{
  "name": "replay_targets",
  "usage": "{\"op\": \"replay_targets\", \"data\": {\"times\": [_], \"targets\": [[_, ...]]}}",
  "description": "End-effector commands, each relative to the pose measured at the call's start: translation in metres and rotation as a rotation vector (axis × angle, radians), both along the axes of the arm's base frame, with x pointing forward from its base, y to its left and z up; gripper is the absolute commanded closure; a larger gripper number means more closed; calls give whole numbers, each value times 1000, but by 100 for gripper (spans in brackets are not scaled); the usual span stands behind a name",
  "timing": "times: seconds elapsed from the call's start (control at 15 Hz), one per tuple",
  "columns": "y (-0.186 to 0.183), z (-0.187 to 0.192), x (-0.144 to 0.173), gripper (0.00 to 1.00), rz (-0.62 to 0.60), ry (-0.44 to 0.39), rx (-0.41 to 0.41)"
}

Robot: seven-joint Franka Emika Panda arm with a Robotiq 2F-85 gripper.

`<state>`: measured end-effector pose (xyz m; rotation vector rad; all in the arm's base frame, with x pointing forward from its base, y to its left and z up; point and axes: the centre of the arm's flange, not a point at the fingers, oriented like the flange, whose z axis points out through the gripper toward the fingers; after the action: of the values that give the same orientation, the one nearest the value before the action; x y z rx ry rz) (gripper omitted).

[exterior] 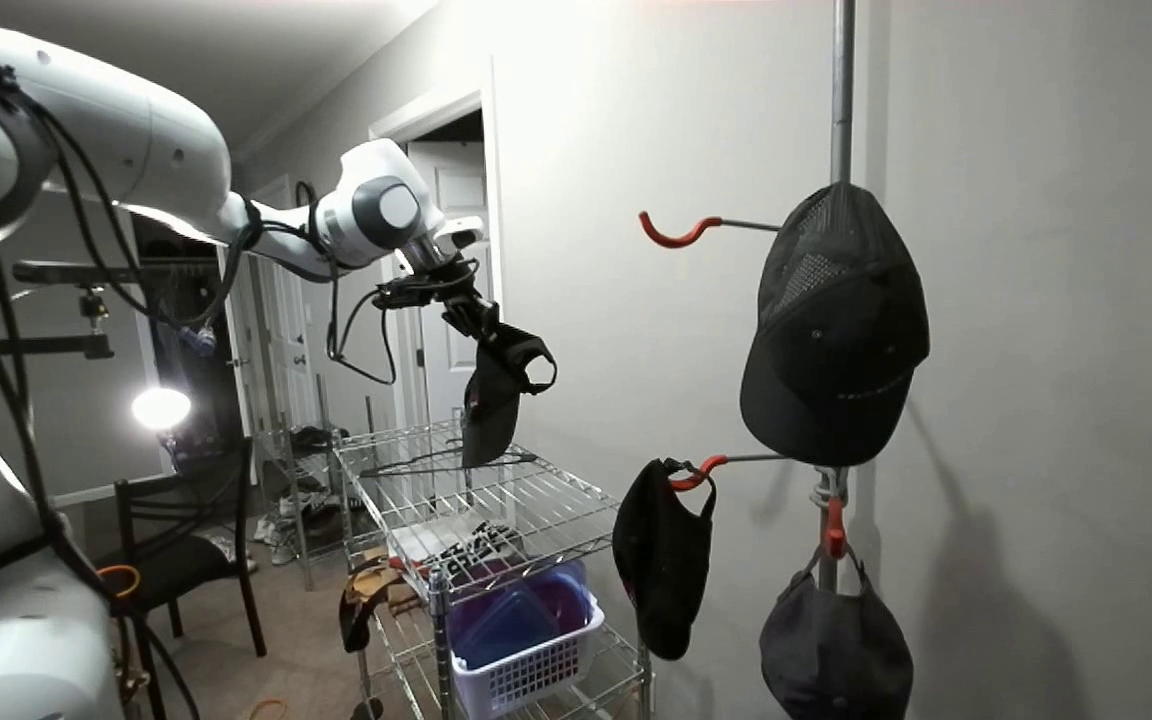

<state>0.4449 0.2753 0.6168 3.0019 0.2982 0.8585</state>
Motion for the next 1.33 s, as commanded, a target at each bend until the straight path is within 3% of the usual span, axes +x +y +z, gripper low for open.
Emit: {"op": "replay_targets", "data": {"times": [0.0,0.27,0.6,0.67,0.8,1.27], "targets": [[30,-34,20,97,-9,159,13],[50,-61,23,97,5,255,-16],[53,-71,27,97,4,269,-51],[53,-71,27,71,4,272,-64],[52,-72,27,65,12,260,-82],[55,-61,26,20,23,228,-85]]}}
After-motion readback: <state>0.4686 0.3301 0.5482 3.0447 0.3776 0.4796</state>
